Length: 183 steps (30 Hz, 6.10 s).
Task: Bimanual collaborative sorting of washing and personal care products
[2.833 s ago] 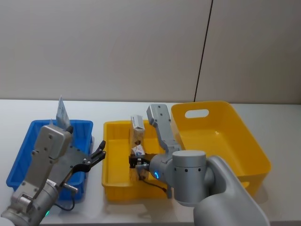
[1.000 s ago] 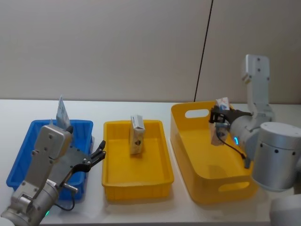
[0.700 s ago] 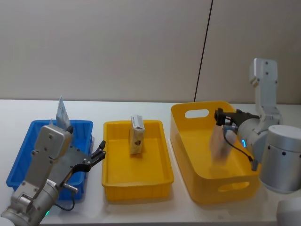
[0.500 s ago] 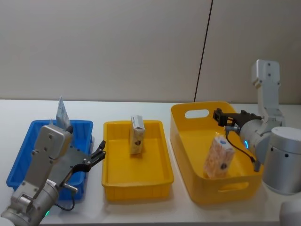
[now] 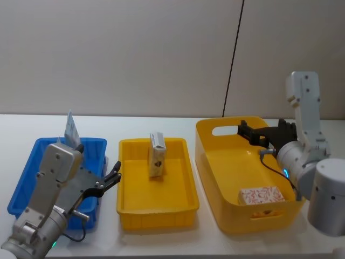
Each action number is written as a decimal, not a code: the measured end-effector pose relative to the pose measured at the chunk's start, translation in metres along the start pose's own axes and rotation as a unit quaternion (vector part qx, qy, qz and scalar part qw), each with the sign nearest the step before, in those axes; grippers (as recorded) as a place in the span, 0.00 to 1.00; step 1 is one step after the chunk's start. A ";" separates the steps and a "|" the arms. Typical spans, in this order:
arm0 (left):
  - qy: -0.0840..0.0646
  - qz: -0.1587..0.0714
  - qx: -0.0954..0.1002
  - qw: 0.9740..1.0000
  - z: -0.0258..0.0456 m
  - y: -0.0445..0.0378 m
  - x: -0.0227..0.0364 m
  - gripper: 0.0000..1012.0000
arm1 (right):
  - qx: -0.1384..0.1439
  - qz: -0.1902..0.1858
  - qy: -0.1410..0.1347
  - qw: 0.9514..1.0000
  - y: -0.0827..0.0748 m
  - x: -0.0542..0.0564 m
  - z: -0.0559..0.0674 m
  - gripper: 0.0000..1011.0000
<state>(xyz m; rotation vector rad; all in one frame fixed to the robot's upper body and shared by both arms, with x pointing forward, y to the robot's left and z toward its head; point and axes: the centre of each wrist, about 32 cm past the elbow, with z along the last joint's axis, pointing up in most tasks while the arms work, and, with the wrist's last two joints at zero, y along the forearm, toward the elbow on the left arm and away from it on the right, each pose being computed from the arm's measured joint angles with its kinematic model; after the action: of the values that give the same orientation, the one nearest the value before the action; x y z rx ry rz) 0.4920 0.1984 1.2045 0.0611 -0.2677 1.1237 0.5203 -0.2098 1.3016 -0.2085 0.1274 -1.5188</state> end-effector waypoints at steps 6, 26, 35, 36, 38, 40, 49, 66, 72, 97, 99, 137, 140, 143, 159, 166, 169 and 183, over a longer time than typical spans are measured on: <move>0.000 0.000 0.000 1.000 0.0000 0.0000 0.0000 0.99 | 0.042 0.024 -0.041 0.998 -0.005 0.002 -0.014 0.99; 0.001 0.005 0.001 1.000 0.0000 -0.0004 0.0005 0.99 | 0.110 0.082 -0.121 0.983 -0.022 0.003 -0.071 0.99; 0.005 0.029 0.015 0.999 0.0000 -0.0028 0.0026 0.99 | 0.117 0.091 -0.130 0.980 -0.025 0.003 -0.079 0.99; 0.005 0.032 0.017 0.999 0.0000 -0.0032 0.0029 0.99 | 0.117 0.092 -0.130 0.980 -0.026 0.003 -0.079 0.99; 0.006 0.038 0.020 0.999 -0.0001 -0.0041 0.0037 0.99 | 0.118 0.093 -0.131 0.980 -0.026 0.003 -0.081 0.99; 0.007 0.050 0.027 0.998 -0.0008 -0.0058 0.0054 0.99 | 0.119 0.094 -0.132 0.980 -0.026 0.003 -0.082 0.99; 0.013 0.089 0.044 0.995 -0.0034 -0.0099 0.0113 0.99 | 0.121 0.098 -0.135 0.979 -0.028 0.003 -0.085 0.99; 0.056 0.127 0.081 0.987 -0.0178 -0.0195 0.0238 0.99 | 0.123 0.100 -0.137 0.978 -0.028 0.003 -0.087 0.99; 0.078 0.123 0.092 0.985 -0.0262 -0.0263 0.0271 0.99 | 0.123 0.100 -0.138 0.978 -0.028 0.004 -0.087 0.99; 0.105 0.126 0.109 0.980 -0.0462 -0.0502 0.0311 0.50 | 0.124 0.100 -0.138 0.978 -0.029 0.004 -0.087 0.99; 0.103 0.126 0.109 0.981 -0.0467 -0.0514 0.0314 0.42 | 0.124 0.100 -0.138 0.978 -0.029 0.004 -0.087 0.99; 0.081 -0.011 -0.047 0.996 0.0240 -0.0615 0.0477 0.23 | 0.124 0.120 -0.139 0.975 -0.027 0.005 -0.086 0.99; 0.083 -0.030 -0.061 0.994 0.0299 -0.0656 0.0469 0.23 | 0.124 0.134 -0.139 0.973 -0.025 0.005 -0.085 0.99; 0.085 -0.043 -0.071 0.993 0.0342 -0.0687 0.0461 0.23 | 0.124 0.150 -0.140 0.971 -0.023 0.006 -0.084 0.99; 0.090 -0.115 -0.111 0.983 0.0510 -0.0863 0.0385 0.23 | 0.127 0.235 -0.153 0.951 -0.010 0.008 -0.073 0.99; 0.088 -0.136 -0.119 0.980 0.0545 -0.0901 0.0356 0.23 | 0.130 0.266 -0.162 0.941 -0.003 0.010 -0.066 0.99; 0.088 -0.142 -0.120 0.979 0.0556 -0.0911 0.0344 0.23 | 0.131 0.275 -0.166 0.938 -0.001 0.010 -0.063 0.99; 0.087 -0.158 -0.125 0.976 0.0584 -0.0938 0.0319 0.23 | 0.146 0.311 -0.179 0.922 0.017 0.013 -0.048 0.99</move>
<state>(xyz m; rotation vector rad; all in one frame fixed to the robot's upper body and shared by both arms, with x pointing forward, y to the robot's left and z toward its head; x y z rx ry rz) 0.5784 0.1751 1.2767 -0.2117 -0.2316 0.7663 0.5269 -0.2244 1.2519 -0.1811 -0.3035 -0.8297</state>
